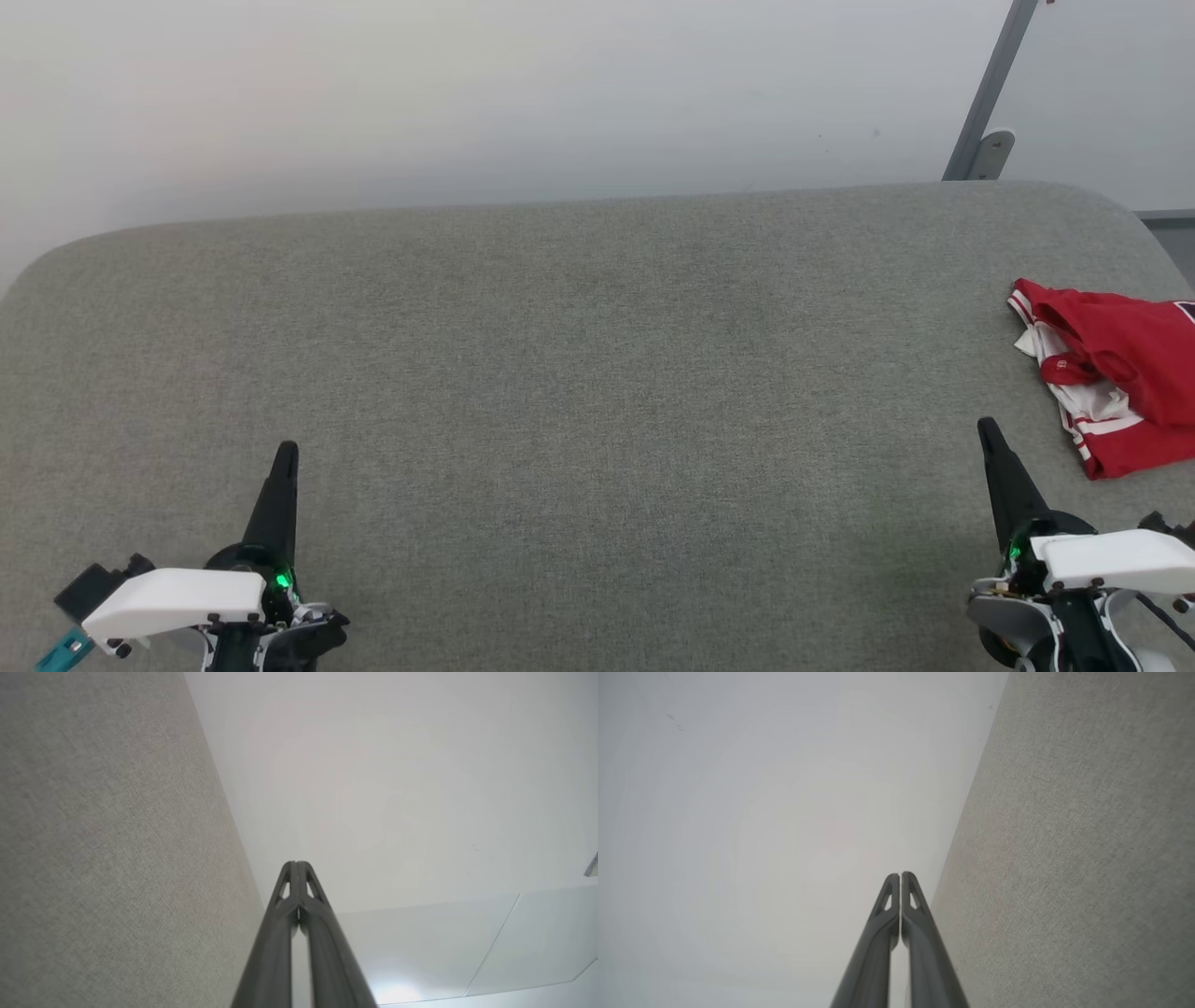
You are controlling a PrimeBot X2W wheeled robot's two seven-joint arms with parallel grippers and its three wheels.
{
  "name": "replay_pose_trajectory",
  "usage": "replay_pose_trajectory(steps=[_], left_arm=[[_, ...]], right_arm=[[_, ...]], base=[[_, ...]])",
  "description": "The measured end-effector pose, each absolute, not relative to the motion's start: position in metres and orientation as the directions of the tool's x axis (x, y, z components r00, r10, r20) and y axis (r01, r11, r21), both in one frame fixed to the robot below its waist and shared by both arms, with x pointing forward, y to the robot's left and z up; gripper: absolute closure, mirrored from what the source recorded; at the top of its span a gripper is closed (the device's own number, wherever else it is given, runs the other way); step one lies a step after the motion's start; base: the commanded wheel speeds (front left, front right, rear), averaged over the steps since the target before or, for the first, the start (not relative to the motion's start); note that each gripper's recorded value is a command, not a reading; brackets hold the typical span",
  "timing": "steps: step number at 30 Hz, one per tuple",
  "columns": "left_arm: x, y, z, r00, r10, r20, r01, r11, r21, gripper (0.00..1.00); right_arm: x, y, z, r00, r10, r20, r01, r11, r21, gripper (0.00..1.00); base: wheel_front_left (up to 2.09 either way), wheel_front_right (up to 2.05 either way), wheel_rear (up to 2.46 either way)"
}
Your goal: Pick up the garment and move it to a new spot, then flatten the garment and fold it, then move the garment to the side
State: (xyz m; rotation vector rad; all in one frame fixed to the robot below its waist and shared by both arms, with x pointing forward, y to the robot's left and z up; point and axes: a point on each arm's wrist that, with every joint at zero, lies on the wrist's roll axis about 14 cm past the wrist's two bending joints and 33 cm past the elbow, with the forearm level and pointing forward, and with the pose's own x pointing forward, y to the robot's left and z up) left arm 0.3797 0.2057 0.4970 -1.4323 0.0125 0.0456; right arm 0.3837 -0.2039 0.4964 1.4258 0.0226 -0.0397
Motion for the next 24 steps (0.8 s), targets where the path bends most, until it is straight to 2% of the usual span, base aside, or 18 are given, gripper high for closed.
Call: replay_pose_trajectory(steps=[24], left_arm=[[0.3876,0.1997,0.5038,1.000,-0.002,-0.012,-0.012,-0.002,-1.000,1.00]], right_arm=[[0.3883,-0.1998,0.5054,1.000,0.002,-0.006,0.006,-0.002,1.000,1.00]], base=[[0.00,0.00,0.00]])
